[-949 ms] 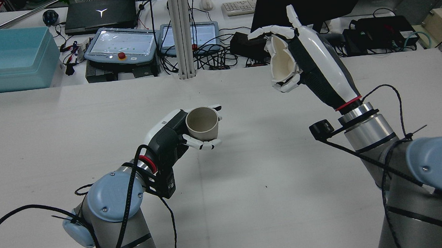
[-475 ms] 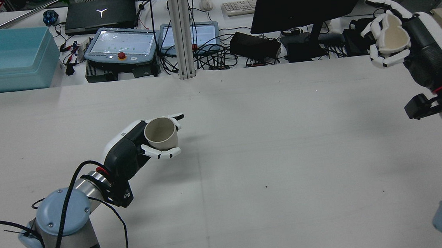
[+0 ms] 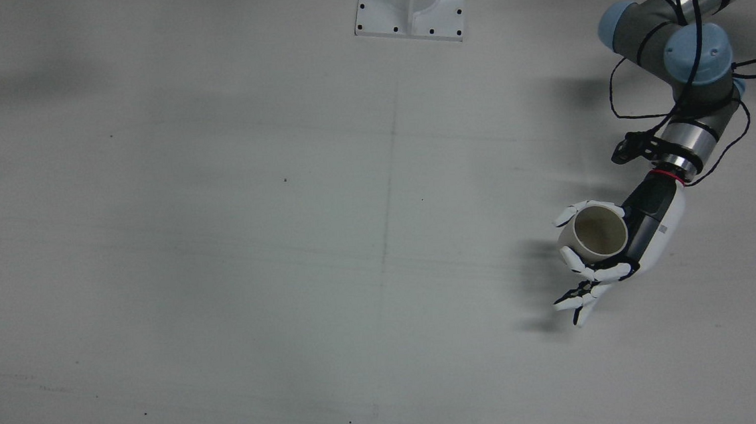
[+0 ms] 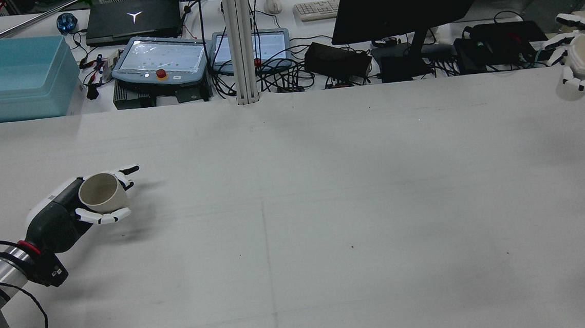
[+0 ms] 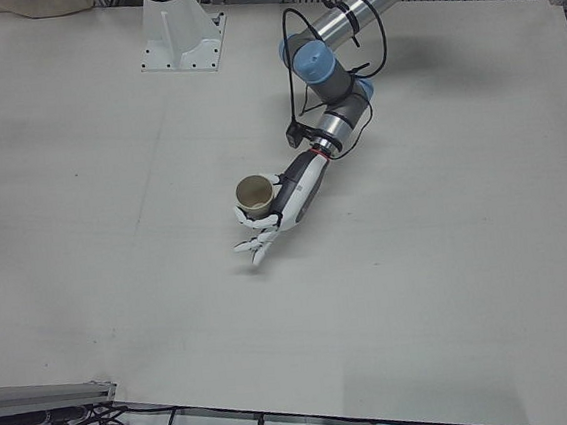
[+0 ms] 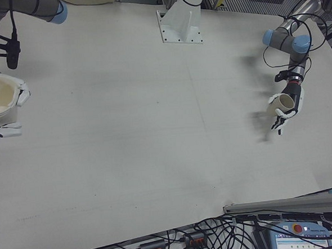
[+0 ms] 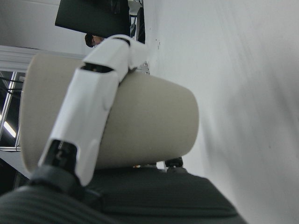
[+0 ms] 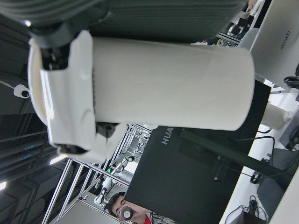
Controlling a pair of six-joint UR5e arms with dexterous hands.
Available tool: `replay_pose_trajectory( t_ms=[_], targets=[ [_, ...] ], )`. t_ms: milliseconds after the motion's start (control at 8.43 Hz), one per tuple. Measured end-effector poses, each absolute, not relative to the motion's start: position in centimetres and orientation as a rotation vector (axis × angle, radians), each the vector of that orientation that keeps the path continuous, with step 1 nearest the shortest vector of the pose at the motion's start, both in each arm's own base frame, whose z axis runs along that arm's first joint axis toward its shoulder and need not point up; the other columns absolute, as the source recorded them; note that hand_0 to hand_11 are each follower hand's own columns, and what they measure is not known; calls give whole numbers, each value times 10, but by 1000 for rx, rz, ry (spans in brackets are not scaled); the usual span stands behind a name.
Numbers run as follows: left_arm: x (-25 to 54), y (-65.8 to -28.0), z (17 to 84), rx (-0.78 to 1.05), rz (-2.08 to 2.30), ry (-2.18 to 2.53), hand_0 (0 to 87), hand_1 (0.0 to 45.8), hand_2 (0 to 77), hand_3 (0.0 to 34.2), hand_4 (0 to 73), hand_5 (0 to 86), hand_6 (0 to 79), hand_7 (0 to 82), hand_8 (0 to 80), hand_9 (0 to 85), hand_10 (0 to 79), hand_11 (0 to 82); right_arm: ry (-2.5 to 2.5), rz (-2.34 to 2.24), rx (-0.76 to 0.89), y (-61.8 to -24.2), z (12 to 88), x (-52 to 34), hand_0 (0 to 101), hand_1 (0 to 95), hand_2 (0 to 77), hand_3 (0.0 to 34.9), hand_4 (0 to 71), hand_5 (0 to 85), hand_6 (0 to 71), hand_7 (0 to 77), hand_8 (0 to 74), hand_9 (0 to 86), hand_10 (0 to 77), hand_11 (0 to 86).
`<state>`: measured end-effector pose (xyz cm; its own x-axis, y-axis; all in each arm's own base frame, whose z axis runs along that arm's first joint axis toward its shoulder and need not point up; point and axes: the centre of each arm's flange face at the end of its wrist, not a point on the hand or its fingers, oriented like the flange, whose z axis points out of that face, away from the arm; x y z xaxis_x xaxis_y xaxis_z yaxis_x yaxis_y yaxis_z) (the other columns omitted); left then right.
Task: Pour water
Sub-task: 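Withdraw both hands holding their cups back toward the table sides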
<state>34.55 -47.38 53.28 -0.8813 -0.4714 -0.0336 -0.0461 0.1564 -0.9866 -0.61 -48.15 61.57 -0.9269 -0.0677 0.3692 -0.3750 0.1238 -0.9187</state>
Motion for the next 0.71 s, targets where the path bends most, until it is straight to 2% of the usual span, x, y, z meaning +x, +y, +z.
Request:
replay_pose_trajectory(
  t_ms=[119, 237, 356, 475, 593, 712],
  targets=[
    [325, -479, 565, -457, -1798, 2107, 802, 305, 333, 0, 491, 404, 185, 174, 49, 38, 76, 158, -2162, 1909, 388, -484, 684, -5, 712, 256, 573, 0, 5, 191, 327, 349, 360, 464, 11, 11],
    [313, -480, 593, -425, -1816, 2095, 802, 305, 333, 0, 491, 404, 185, 174, 54, 38, 76, 158, -2130, 1941, 365, -477, 740, -2, 709, 262, 573, 0, 5, 185, 344, 393, 360, 469, 0, 11],
    [305, -482, 617, -396, -1830, 2079, 802, 305, 333, 0, 491, 404, 185, 174, 54, 38, 76, 158, -2081, 1973, 359, -467, 778, 1, 740, 267, 573, 0, 11, 185, 398, 485, 360, 469, 0, 11],
    [300, -483, 636, -371, -1843, 2063, 802, 305, 333, 0, 491, 404, 185, 174, 49, 38, 87, 164, -2038, 1995, 363, -459, 802, 4, 792, 267, 573, 0, 54, 196, 398, 507, 360, 469, 5, 11],
    [295, -484, 651, -350, -1855, 2047, 802, 305, 333, 0, 491, 398, 185, 169, 54, 38, 71, 164, -2008, 2008, 369, -453, 816, 6, 774, 267, 573, 0, 5, 196, 393, 464, 360, 469, 0, 5],
    [292, -485, 663, -333, -1865, 2034, 800, 305, 333, 0, 491, 398, 185, 142, 54, 27, 82, 153, -1980, 2019, 374, -449, 827, 7, 761, 267, 573, 0, 5, 196, 349, 420, 355, 469, 0, 11]
  ],
)
